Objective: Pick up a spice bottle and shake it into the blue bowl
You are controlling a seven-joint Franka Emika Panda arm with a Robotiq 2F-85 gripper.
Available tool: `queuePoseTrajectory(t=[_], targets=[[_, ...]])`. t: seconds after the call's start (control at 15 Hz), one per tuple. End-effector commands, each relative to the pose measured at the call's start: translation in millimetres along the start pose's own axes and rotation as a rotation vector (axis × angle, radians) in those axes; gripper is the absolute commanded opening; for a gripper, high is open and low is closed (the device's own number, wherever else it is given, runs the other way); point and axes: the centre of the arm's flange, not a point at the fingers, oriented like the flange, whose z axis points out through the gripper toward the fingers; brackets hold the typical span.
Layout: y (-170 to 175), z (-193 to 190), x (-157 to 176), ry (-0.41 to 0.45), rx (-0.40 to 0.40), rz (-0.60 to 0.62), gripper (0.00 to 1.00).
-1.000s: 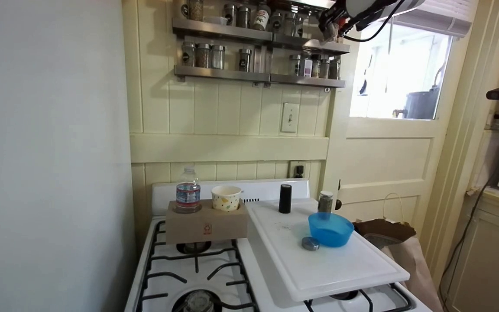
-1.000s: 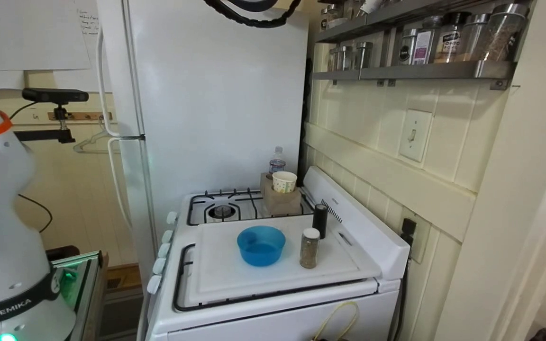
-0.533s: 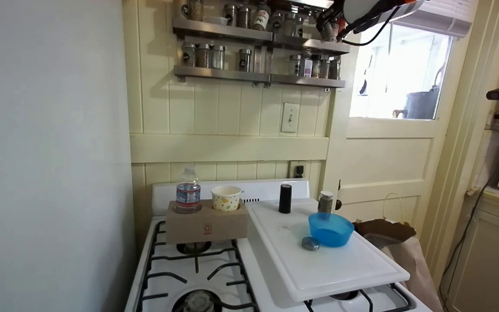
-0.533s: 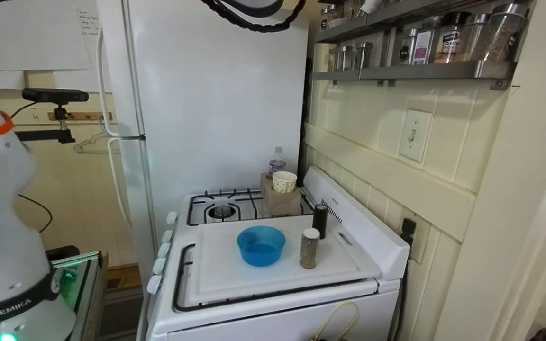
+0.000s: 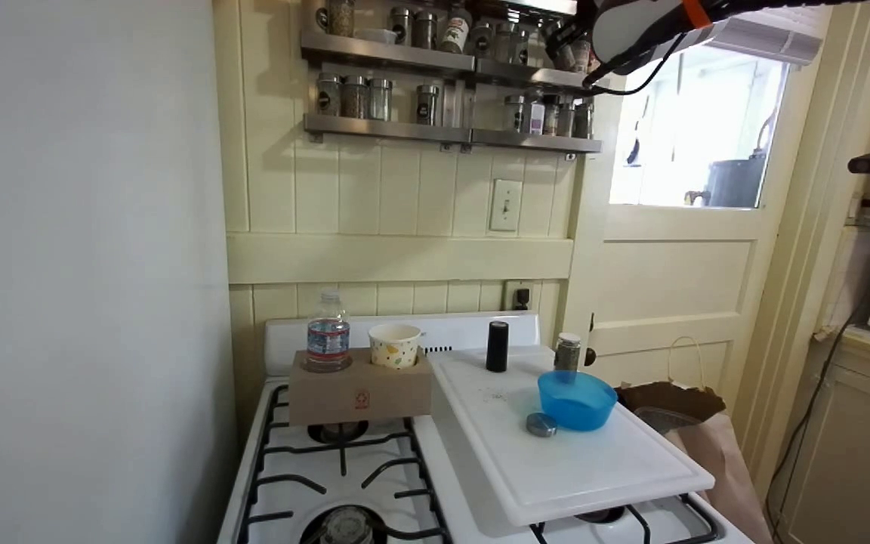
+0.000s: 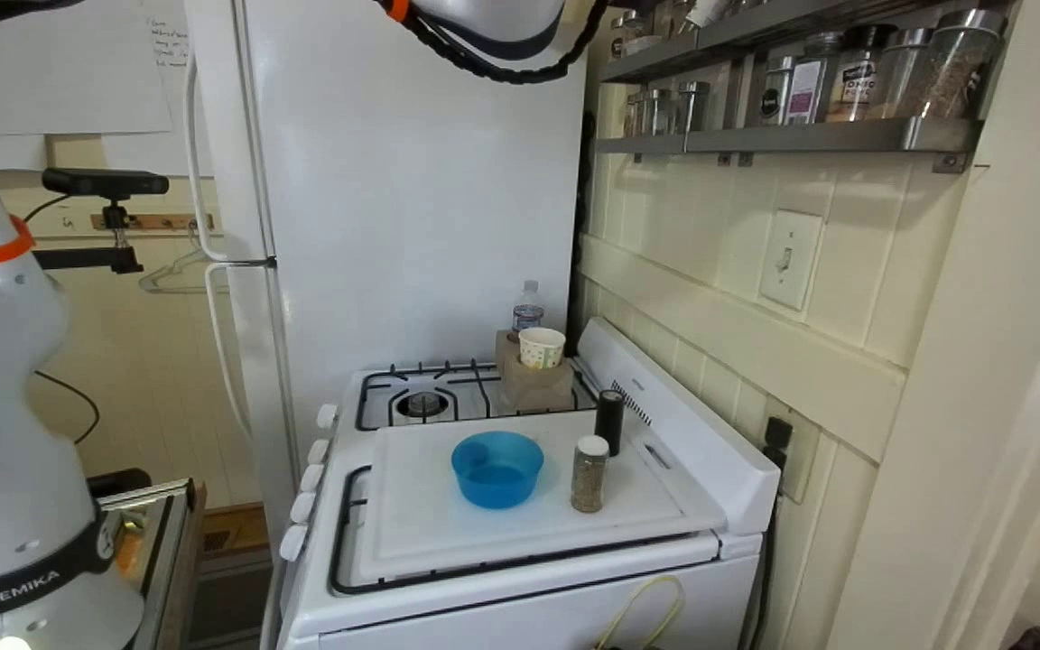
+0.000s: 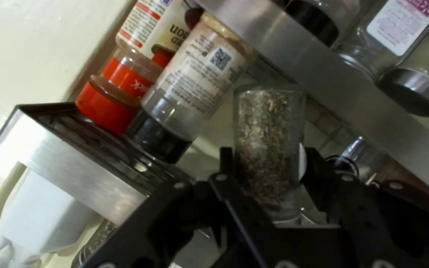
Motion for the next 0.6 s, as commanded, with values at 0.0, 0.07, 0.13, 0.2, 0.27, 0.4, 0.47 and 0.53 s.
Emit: queuePoseTrajectory(t=[0.0,0.07,0.13,0.2,0.27,0.4,0.47,0.53], targets=[[-2.5,7.8,-3.2,0.038,-0.024,0.027,0.23],[-2.5,8.5,-4.4,0.042,-0.024,0.042,0.23],[-2.5,9.1,-5.5,0.039,-0.021,0.060,0.23],[-2.1,9.3,-6.4,0.011,-0.017,0.087,0.23],[-1.1,9.8,-7.3,0.012,-0.013,0.114,0.23],[1.2,9.3,-7.2,0.009,-0.009,0.169,0.23],[2.8,8.1,-6.0,0.007,-0.004,0.203,0.23],[3.4,7.5,-5.5,0.004,0.002,0.229,0.23]])
